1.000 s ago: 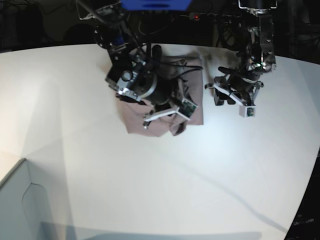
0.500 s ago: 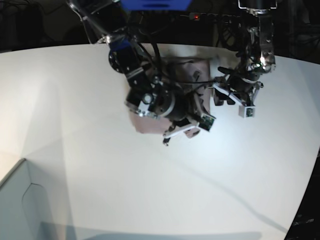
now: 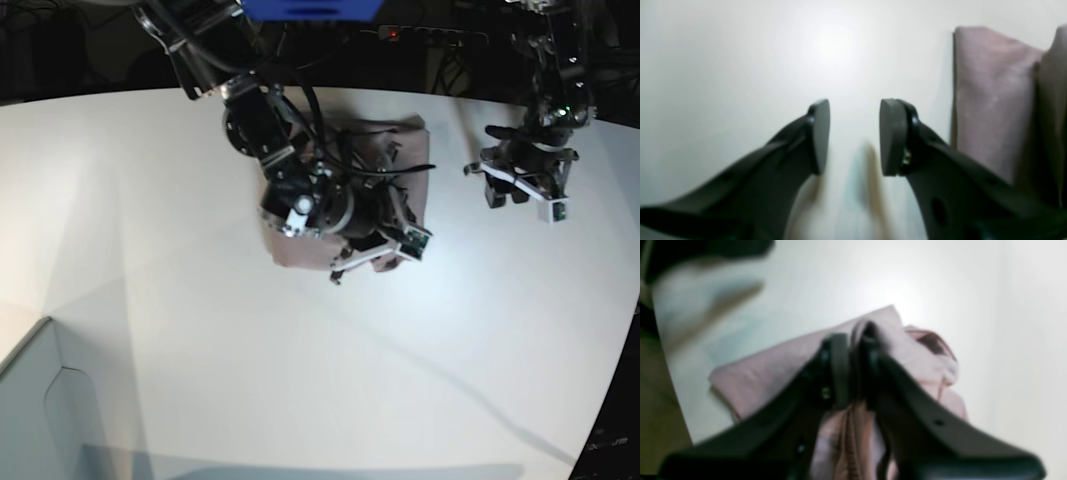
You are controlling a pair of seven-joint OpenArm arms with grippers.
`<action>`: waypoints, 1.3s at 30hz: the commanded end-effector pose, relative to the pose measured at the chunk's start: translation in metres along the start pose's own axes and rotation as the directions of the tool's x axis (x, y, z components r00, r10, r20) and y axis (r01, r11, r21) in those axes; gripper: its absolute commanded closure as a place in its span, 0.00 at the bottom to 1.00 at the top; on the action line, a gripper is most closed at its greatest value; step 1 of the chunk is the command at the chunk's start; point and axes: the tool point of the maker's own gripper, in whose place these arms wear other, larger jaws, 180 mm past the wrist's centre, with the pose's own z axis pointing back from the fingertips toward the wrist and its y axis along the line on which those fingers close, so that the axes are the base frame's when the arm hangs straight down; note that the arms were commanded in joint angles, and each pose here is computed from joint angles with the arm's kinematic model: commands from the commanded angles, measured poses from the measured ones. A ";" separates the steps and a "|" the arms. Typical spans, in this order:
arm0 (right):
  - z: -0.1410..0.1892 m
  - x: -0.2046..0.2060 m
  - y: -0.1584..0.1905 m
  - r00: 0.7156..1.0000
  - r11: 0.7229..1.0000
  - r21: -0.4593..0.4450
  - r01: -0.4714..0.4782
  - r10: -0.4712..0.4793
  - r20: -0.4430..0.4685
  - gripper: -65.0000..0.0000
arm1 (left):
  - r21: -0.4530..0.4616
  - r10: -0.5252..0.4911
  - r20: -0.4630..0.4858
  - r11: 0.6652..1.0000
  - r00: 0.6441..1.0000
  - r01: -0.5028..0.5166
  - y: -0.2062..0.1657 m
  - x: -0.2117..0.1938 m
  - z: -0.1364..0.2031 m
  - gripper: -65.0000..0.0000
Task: Layout the t-shirt on the table in an organized manner, then fold the t-shirt properly
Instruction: 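Lift the end with the right gripper and fold it over the folded half, then lower the folded end onto the bundle and open the right gripper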
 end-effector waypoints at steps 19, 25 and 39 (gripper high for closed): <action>0.117 -0.022 -0.045 0.969 0.913 -0.336 0.233 -0.188 0.161 0.38 | 0.097 0.030 0.092 0.994 0.995 -0.039 0.042 0.028 0.014 0.63; 0.126 -0.077 -0.017 0.957 0.900 -0.330 0.285 -0.283 0.056 0.38 | 0.089 0.034 0.120 0.995 0.992 -0.045 0.039 0.042 0.009 0.63; 0.106 -0.066 0.008 0.962 0.931 -0.243 0.273 -0.268 0.053 0.56 | 0.086 0.034 0.138 0.995 0.990 -0.047 0.038 0.051 0.007 0.63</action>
